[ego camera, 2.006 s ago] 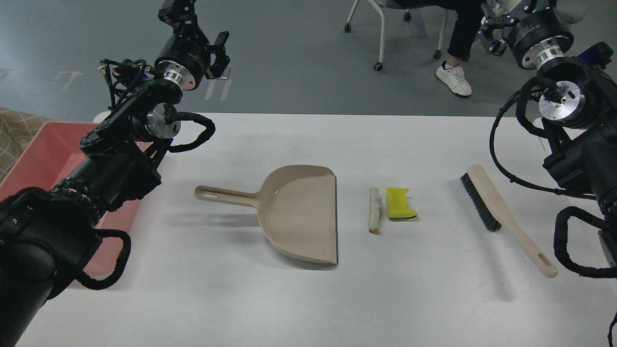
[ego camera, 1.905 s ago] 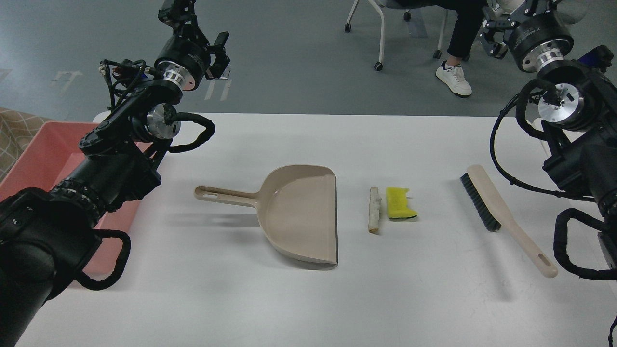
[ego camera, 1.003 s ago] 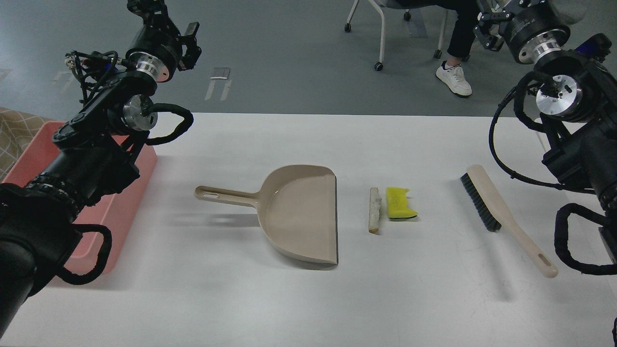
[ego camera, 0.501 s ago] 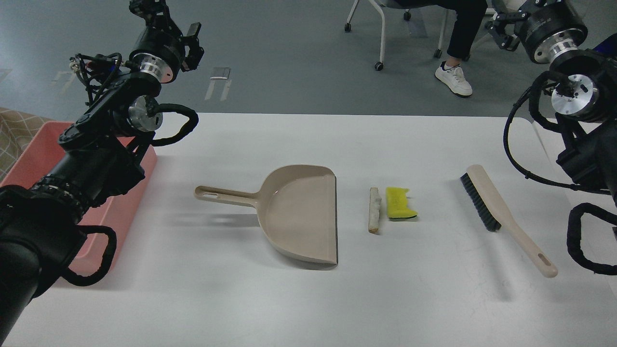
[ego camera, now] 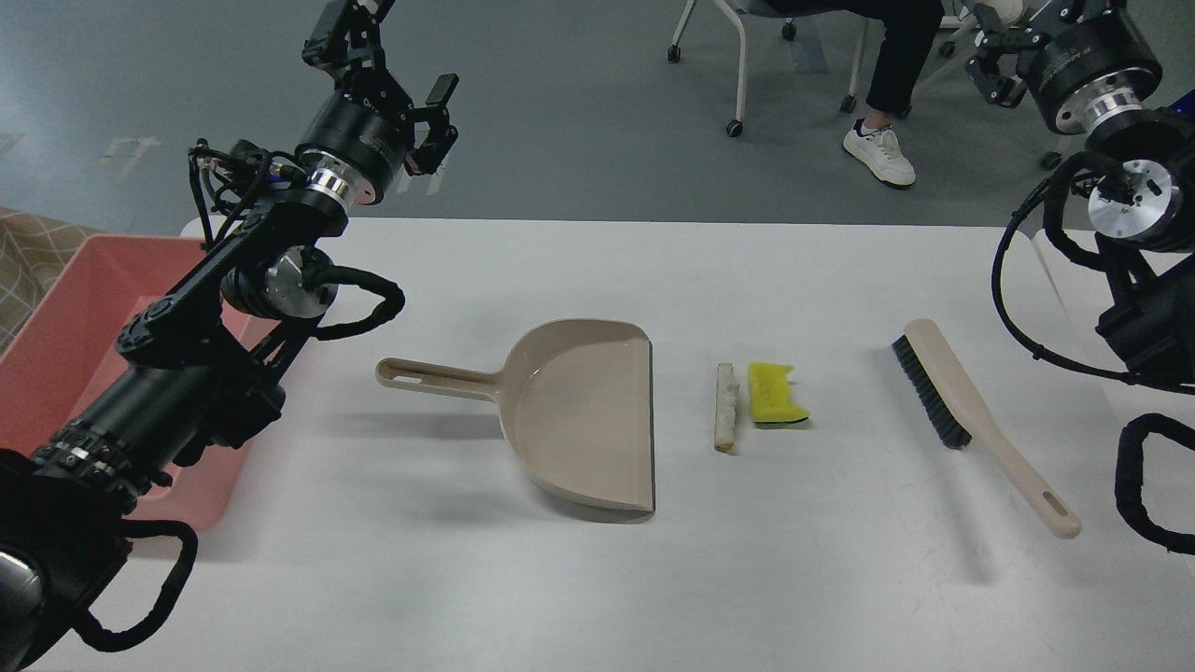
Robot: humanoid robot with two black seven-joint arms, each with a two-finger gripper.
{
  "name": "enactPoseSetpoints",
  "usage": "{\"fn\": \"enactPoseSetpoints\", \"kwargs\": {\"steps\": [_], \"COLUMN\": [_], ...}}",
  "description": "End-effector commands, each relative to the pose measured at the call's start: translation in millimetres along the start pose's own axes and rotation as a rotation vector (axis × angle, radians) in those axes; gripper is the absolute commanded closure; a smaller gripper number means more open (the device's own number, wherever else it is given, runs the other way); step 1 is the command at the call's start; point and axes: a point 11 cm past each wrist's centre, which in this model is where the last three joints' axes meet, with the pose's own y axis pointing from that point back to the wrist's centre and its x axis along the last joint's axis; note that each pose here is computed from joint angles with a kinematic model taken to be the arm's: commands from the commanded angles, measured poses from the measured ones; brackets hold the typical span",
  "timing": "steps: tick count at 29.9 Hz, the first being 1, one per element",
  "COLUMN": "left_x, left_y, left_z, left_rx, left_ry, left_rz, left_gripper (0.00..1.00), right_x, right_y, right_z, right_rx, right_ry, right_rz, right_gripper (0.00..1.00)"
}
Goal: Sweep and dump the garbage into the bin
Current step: 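Lower the left gripper from rest toward the dustpan handle, then close the left gripper on the beige dustpan handle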
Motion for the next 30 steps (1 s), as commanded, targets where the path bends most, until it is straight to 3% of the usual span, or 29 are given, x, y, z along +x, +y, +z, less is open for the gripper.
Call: {"fn": "enactPoseSetpoints", "kwargs": {"steps": [1, 4, 13, 21, 30], "left_x": [23.3, 30.2, 47.5, 34.1, 33.7], "left_y": [17.5, 30.0, 131.6, 231.0, 259.4], "left_z": [15.9, 28.9, 27.2, 6.8, -14.0], "left_rx": [-0.001, -0.004, 0.045, 0.265, 0.32], "left_ry": [-0.061, -0.101, -0.063, -0.064, -0.198], "left_rz": [0.027, 0.016, 0.062, 0.11, 0.109], "left_gripper": [0.02, 0.02, 0.02, 0.02, 0.06], "right_x": [7.4, 20.3, 23.1, 15.9, 14.1], "right_y": [9.6, 14.0, 16.2, 15.3, 14.6], "right_z": [9.4, -0.8, 1.9, 12.0, 11.4], "right_rx": [-0.013, -0.002, -0.01, -0.021, -0.018], "right_ry": [0.002, 0.024, 0.027, 0.008, 0.007], "right_rz": [0.004, 0.022, 0.024, 0.015, 0.008], "right_gripper": [0.0, 0.0, 0.0, 0.0, 0.0]}}
